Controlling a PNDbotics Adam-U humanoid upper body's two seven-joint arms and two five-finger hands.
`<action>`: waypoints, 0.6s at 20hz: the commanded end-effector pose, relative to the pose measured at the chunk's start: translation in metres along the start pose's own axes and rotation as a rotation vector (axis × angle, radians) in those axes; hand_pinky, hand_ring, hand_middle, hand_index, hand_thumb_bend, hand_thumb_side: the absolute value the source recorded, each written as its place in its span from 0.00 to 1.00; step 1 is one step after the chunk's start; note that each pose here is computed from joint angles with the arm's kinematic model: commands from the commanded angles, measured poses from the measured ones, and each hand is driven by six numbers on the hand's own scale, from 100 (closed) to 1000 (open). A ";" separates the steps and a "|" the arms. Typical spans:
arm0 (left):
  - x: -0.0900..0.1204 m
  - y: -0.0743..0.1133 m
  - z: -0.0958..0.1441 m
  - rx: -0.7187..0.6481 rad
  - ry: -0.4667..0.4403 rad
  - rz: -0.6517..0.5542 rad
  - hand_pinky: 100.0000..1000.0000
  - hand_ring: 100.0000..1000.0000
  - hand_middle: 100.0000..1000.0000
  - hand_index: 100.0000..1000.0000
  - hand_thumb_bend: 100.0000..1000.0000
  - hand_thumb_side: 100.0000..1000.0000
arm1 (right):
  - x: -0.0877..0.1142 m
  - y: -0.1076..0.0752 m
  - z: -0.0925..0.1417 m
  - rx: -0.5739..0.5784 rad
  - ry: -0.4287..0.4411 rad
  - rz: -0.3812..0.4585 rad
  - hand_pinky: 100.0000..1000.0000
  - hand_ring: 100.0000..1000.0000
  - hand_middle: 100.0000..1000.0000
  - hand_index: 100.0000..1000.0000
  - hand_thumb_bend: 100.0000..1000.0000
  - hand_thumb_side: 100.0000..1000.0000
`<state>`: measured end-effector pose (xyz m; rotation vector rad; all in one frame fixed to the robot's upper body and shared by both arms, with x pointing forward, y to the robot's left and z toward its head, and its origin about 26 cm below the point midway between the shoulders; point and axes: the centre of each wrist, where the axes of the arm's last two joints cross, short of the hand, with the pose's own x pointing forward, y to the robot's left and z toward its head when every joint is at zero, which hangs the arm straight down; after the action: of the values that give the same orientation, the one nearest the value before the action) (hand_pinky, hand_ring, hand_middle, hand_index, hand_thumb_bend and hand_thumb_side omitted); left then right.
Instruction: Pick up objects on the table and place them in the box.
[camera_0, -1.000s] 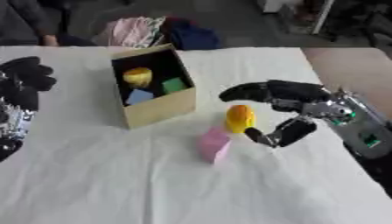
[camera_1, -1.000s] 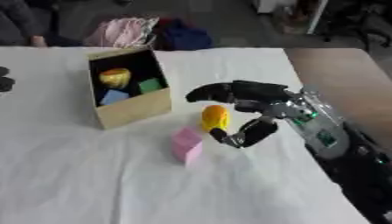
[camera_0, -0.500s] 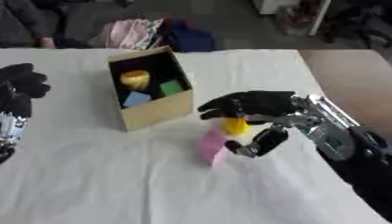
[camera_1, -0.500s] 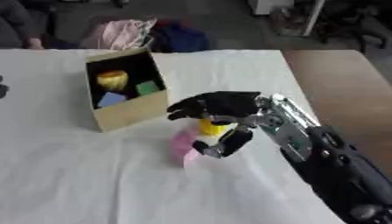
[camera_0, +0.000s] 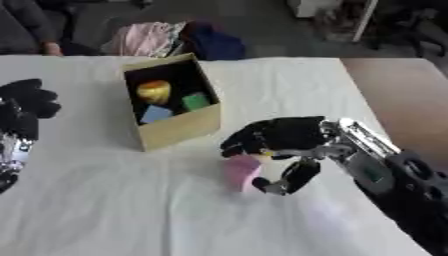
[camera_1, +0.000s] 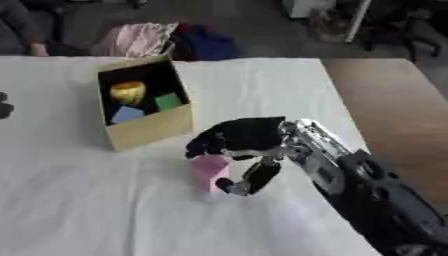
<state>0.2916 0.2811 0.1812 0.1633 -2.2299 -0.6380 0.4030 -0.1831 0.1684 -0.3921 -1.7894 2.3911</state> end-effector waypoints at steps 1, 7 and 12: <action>0.007 0.003 -0.004 -0.007 -0.027 -0.007 0.75 0.70 0.68 0.87 0.00 0.53 | 0.000 -0.009 0.001 0.190 -0.174 0.158 0.90 0.91 0.90 1.00 0.00 0.34; 0.007 0.001 -0.004 -0.009 -0.026 -0.002 0.75 0.69 0.67 0.87 0.00 0.53 | 0.001 -0.006 -0.002 0.167 -0.169 0.175 0.89 0.90 0.89 1.00 0.00 0.36; 0.007 0.001 -0.004 -0.012 -0.028 0.002 0.75 0.69 0.67 0.87 0.00 0.53 | 0.003 -0.003 -0.003 0.149 -0.167 0.193 0.89 0.91 0.90 1.00 0.00 0.37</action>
<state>0.2917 0.2796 0.1803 0.1521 -2.2261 -0.6388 0.4008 -0.1786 0.1610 -0.4246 -1.8199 2.4884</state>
